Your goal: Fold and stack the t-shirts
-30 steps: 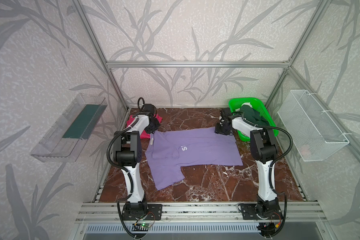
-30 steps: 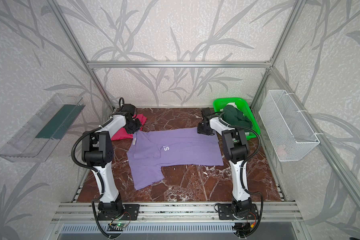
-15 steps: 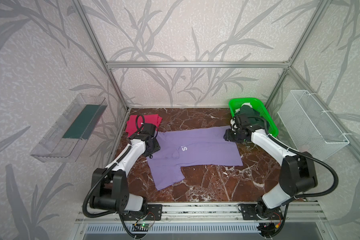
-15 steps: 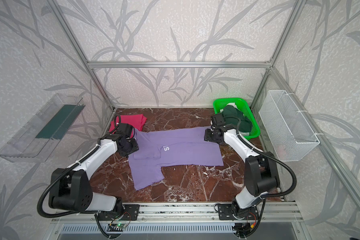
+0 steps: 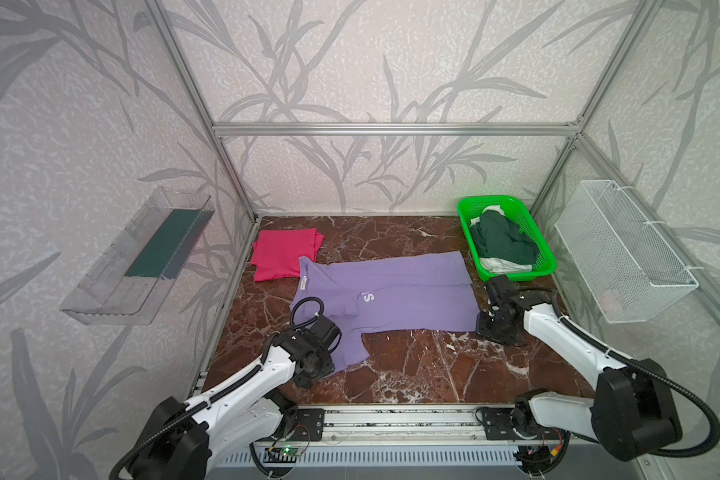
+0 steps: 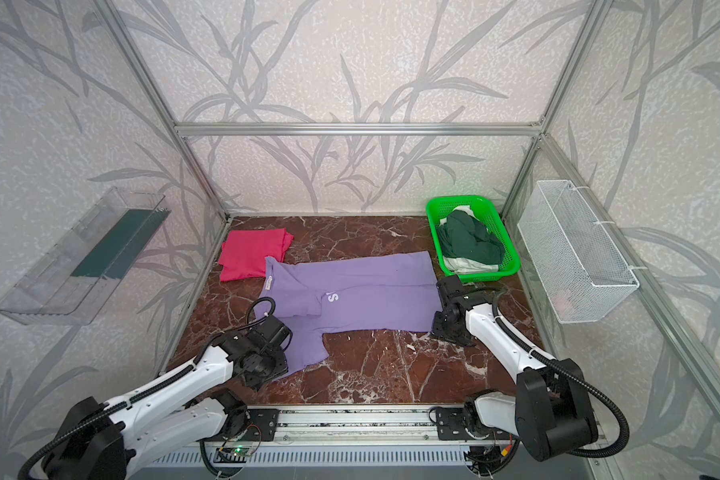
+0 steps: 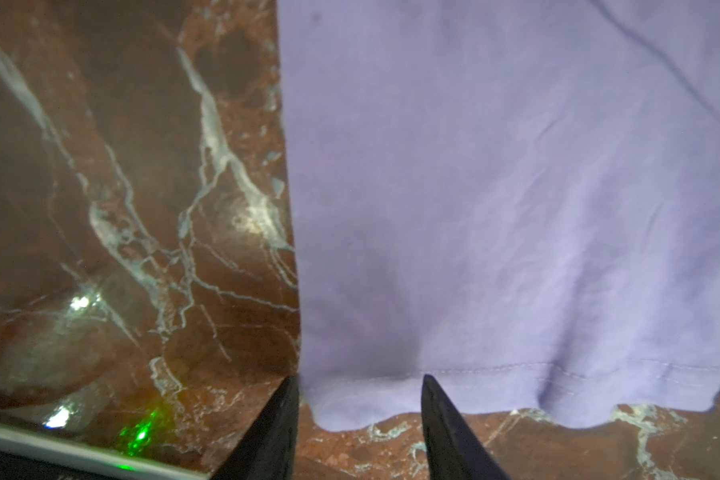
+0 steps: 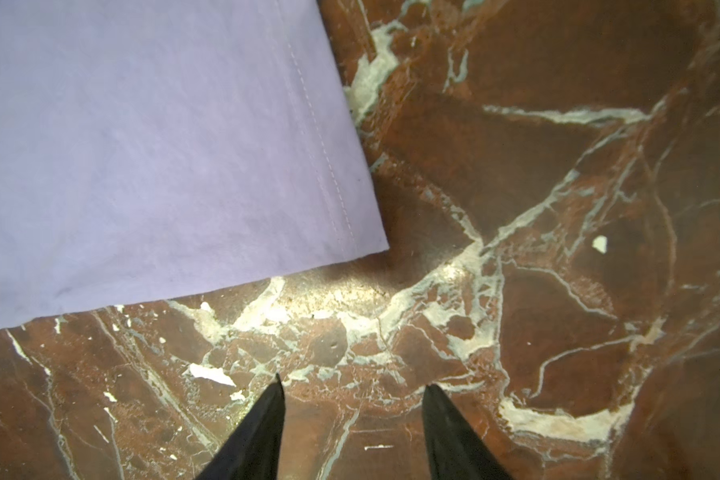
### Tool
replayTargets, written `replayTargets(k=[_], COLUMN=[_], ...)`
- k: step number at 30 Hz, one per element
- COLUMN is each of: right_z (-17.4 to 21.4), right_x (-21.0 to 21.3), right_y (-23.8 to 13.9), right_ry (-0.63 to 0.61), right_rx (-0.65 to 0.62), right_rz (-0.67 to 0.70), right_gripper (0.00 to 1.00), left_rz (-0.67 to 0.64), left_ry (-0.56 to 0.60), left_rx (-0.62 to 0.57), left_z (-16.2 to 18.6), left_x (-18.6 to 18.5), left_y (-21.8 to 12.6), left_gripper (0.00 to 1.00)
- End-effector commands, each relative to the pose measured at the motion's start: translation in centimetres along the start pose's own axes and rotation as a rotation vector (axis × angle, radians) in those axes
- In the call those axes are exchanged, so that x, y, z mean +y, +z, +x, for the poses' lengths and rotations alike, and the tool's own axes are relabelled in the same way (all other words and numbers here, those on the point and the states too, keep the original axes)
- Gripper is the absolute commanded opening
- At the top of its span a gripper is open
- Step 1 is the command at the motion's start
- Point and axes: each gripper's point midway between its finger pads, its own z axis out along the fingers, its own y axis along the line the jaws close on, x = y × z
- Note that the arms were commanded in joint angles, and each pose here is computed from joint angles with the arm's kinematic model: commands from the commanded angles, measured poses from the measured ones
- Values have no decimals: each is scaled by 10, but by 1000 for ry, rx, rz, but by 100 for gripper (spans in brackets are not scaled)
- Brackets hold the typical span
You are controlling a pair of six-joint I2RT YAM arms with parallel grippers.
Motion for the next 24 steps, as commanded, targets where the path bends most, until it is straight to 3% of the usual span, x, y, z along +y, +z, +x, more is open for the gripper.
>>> replayTargets(k=[1, 7, 9, 11, 14, 17, 24], right_z=[3, 0, -2, -3, -7, -12, -30], right_x=[-5, -2, -3, -6, -12, -15, -9], right_y=[-4, -7, -5, -3, -1, 4, 23], right_ry=[7, 10, 24, 50, 78, 104, 123], right_rx=[27, 27, 26, 35, 28, 24, 19], right_rz=[24, -3, -11, -24, -30, -56, -85], right_gripper=[55, 55, 55, 55, 55, 55, 48], left_rz=[-15, -23, -31, -20, -9, 7, 8], left_ry=[-56, -43, -38, -37, -37, -9, 22], left_rx=[-27, -44, -52, -46, -47, -81, -113], left_z=[-1, -5, -6, -6, -7, -15, -25], left_x=[9, 8, 9, 6, 3, -3, -8], left_y=[4, 5, 7, 9, 6, -6, -22], left_gripper=[48, 48, 44, 36, 10, 0, 0])
